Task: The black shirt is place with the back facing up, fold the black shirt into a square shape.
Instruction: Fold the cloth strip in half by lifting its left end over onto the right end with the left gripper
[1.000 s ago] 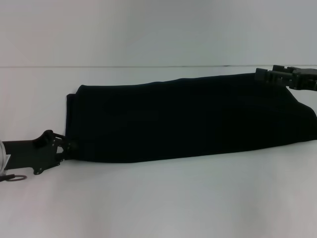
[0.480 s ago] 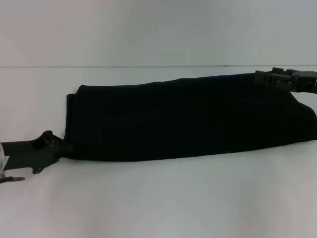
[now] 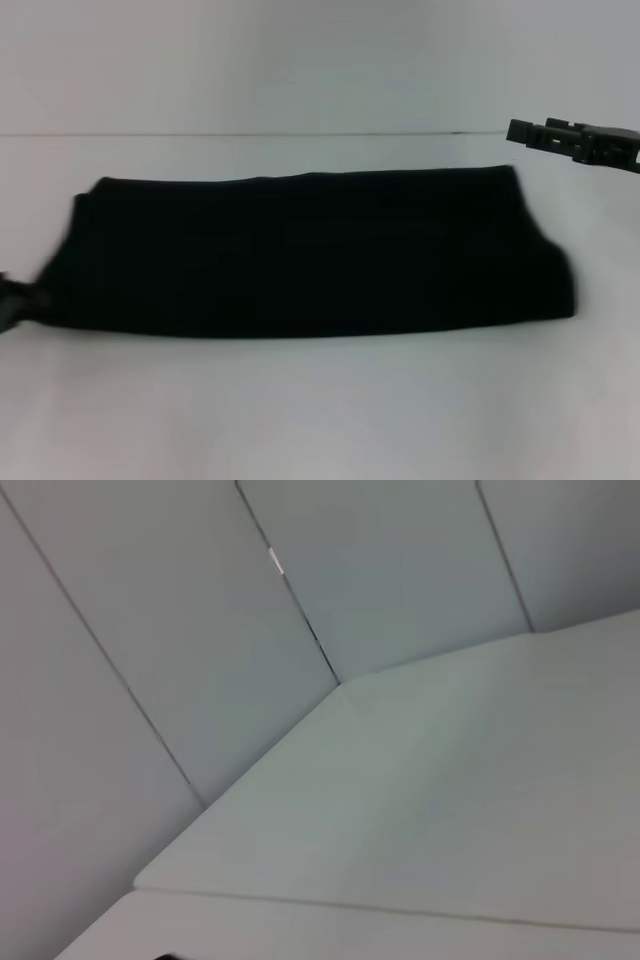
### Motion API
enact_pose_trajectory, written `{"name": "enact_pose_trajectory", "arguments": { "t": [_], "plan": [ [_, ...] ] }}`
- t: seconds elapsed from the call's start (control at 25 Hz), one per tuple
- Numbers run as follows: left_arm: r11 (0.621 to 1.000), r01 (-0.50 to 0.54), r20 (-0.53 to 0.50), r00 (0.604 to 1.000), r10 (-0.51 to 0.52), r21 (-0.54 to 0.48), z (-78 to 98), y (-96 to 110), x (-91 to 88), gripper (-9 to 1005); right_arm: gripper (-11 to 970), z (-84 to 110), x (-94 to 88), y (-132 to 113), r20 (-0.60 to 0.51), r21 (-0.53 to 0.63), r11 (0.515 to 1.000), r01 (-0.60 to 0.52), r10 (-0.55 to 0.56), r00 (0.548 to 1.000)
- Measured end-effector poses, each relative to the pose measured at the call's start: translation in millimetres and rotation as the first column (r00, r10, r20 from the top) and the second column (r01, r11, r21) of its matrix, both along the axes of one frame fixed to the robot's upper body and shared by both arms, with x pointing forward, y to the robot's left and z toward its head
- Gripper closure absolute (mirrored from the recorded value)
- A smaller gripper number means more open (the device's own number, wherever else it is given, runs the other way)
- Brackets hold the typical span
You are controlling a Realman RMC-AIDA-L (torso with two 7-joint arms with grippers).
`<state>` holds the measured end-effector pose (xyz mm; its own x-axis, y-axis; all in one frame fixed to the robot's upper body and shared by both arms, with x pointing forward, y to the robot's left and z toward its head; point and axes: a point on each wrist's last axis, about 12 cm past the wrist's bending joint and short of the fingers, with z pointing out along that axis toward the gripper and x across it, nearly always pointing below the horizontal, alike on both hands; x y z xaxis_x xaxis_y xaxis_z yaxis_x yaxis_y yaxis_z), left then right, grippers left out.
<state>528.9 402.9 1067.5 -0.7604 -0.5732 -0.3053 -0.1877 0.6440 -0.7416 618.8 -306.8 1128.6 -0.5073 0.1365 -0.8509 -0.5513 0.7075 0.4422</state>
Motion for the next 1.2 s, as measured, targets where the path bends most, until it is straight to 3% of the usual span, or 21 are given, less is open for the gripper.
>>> {"name": "enact_pose_trajectory", "arguments": {
  "t": [0.24, 0.4, 0.52, 0.68, 0.76, 0.8, 0.84, 0.92, 1.04, 1.12, 1.2],
  "plan": [
    [0.994, -0.104, 0.056, 0.993, 0.102, 0.036, 17.1, 46, -26.6, 967, 60, -1.4, 7.6, 6, -0.005, 0.001, 0.999, 0.050, -0.050, 0.999],
    [0.999, -0.043, 0.099, 0.994, 0.043, -0.012, 31.1, 41, -20.2, 966, 60, -2.1, 10.8, 7, 0.007, -0.007, 0.997, 0.076, -0.076, 0.997],
    [0.994, 0.082, 0.156, 0.985, -0.070, -0.077, 45.1, 18, -2.1, 966, 61, -4.4, 9.3, 1, 0.007, -0.009, 0.995, 0.103, -0.103, 0.995],
    [0.922, 0.334, 0.289, 0.918, -0.272, -0.194, 73.8, -45, 41.5, 966, 61, -5.7, 0.2, -23, 0.012, -0.008, 0.988, 0.152, -0.152, 0.988],
    [0.865, 0.451, 0.333, 0.868, -0.367, -0.221, 83.5, -89, 63.4, 966, 61, -6.0, -6.7, -39, 0.018, -0.009, 0.984, 0.179, -0.179, 0.984],
    [0.820, 0.530, 0.355, 0.826, -0.439, -0.219, 88.3, -132, 79.8, 966, 61, -4.7, -14.4, -55, 0.025, -0.011, 0.980, 0.199, -0.199, 0.980],
    [0.820, 0.530, 0.355, 0.826, -0.439, -0.219, 88.3, -132, 79.8, 966, 61, -4.7, -14.4, -55, 0.025, -0.011, 0.980, 0.199, -0.199, 0.980],
    [0.779, 0.599, 0.367, 0.778, -0.510, -0.189, 90.3, -185, 93.9, 966, 61, -2.8, -24.0, -71, 0.029, -0.006, 0.977, 0.214, -0.214, 0.977],
    [0.761, 0.630, 0.367, 0.751, -0.549, -0.152, 81.6, -247, 99.9, 967, 61, 0.3, -37.0, -91, 0.040, -0.004, 0.974, 0.227, -0.227, 0.973],
    [0.780, 0.608, 0.389, 0.761, -0.520, -0.146, 66.7, -285, 100.2, 961, 60, 1.9, -45.5, -105, 0.051, -0.014, 0.969, 0.245, -0.244, 0.968],
    [0.817, 0.555, 0.403, 0.791, -0.461, -0.156, 49.2, -305, 97.3, 949, 60, 2.8, -47.4, -109, 0.053, -0.018, 0.969, 0.248, -0.247, 0.968]
  ]
}}
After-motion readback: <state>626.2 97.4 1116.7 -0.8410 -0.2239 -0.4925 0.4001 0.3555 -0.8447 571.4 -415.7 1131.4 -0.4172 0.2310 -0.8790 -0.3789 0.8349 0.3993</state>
